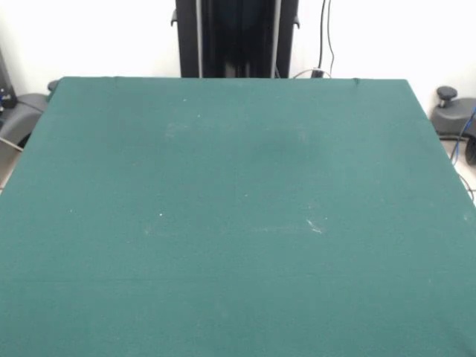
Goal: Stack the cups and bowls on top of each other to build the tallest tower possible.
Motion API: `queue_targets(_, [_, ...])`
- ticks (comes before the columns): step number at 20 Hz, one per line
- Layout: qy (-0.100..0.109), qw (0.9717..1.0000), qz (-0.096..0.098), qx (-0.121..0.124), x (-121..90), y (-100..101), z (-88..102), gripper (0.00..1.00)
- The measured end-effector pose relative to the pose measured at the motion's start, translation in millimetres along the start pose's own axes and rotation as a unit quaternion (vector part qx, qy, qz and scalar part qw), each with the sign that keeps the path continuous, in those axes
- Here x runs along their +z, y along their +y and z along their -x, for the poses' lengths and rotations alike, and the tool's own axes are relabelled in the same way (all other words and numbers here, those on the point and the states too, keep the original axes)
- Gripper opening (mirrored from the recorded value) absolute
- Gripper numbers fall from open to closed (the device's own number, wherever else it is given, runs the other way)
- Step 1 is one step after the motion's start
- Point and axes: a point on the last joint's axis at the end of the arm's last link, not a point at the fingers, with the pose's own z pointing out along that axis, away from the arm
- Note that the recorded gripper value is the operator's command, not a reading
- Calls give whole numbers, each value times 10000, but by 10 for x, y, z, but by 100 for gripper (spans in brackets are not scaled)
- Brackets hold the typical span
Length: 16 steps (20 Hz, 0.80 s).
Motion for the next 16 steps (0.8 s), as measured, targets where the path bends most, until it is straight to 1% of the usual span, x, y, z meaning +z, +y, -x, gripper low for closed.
queue_targets(3, [-379,9991,-3,-196,259,252,-1,100])
queue_targets(5, [-629,9971,-13,-418,483,406,-44,100])
queue_targets(7, [-819,9945,-21,-656,734,505,-122,100])
queue_targets(10, [-954,9908,-68,-953,1154,532,-308,100])
queue_targets(11, [-949,9906,-87,-978,1222,522,-346,100])
queue_targets(12, [-919,9905,-136,-1016,1365,494,-434,100])
queue_targets(14, [-861,9908,-190,-1031,1485,461,-523,100])
queue_targets(16, [-709,9916,-280,-1048,1623,402,-660,100])
